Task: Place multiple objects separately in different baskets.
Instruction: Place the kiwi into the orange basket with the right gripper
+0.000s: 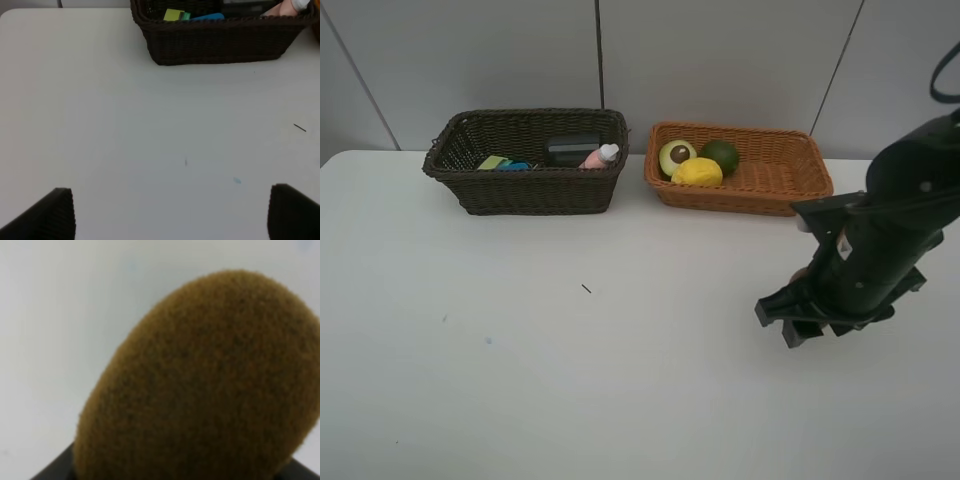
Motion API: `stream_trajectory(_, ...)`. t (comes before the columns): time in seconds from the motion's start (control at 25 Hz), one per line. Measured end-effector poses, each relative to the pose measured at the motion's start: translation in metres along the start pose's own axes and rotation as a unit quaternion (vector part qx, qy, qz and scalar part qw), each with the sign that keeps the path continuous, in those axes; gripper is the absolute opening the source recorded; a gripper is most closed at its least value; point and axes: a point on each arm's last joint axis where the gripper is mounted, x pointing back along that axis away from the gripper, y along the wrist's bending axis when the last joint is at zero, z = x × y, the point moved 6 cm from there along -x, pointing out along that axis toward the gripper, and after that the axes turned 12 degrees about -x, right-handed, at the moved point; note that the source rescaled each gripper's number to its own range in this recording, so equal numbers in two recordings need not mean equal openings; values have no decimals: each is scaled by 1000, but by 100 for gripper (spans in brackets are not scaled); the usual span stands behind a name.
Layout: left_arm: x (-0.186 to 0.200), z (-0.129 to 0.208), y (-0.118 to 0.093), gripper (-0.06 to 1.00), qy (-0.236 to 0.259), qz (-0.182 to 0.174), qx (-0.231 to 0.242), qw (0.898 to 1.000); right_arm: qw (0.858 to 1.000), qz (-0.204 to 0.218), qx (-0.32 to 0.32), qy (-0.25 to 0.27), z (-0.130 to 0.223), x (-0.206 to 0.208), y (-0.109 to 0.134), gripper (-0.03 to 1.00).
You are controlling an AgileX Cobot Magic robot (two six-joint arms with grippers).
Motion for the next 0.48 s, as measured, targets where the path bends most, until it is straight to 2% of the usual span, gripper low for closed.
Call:
stream_trajectory(0.16, 0, 0, 0, 99, 0, 0, 0, 1000, 998, -18, 9, -66, -50, 37, 8, 39)
stream_trajectory(0.28, 0, 0, 0, 99, 0, 0, 0, 1000, 993, -30, -2, -117, -98, 60, 4, 39)
stream_trajectory(0.48, 0, 0, 0, 99, 0, 0, 0, 1000, 988, -30, -24, -149, -173, 57, -15, 39)
